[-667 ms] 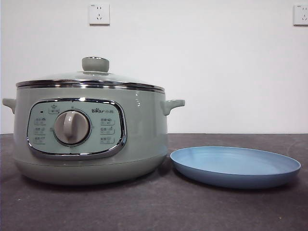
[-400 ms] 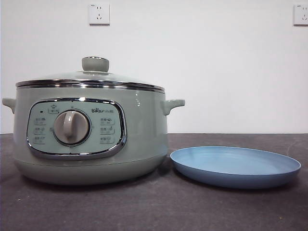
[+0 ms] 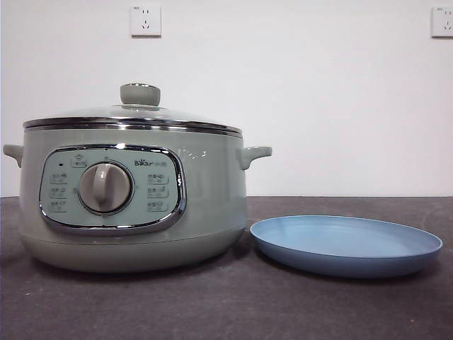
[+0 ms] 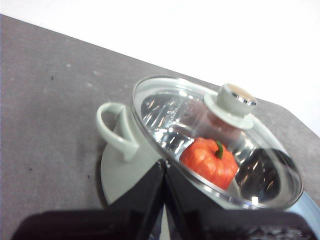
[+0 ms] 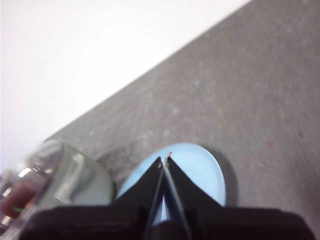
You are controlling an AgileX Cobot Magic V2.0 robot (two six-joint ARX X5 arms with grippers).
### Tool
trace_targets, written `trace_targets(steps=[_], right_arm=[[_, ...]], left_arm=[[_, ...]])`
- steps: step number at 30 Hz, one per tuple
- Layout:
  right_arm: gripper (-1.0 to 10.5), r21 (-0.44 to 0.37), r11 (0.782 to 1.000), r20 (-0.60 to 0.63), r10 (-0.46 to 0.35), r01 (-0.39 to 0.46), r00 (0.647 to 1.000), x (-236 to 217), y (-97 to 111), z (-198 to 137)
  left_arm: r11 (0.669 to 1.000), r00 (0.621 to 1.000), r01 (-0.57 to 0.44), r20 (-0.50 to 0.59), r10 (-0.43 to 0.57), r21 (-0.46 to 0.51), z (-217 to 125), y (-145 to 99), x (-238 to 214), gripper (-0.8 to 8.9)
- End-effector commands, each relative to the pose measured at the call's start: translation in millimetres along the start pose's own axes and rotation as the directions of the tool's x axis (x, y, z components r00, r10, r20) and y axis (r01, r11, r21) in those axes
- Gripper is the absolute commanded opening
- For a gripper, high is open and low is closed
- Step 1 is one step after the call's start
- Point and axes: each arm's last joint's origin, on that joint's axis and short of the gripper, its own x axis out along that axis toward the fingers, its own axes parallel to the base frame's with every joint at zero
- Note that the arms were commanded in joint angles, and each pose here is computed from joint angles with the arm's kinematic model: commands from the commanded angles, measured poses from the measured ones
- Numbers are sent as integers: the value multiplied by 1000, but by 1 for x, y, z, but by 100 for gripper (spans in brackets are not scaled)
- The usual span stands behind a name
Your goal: Take the pumpkin out from the steamer,put the pumpkin in the blue plate,close the lid
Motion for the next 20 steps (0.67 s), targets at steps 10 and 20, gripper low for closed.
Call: trace_targets(steps=[10, 20], right_arm=[[-17, -208, 978, -19, 22, -25, 1000, -6, 47, 68], [-17, -425, 904, -153, -26, -42, 988, 10, 78, 116]], left_arm=[[993, 1000, 10, -26, -7, 117, 64, -23, 13, -8], [975, 978, 123, -191, -88, 184, 109, -39, 32, -8]])
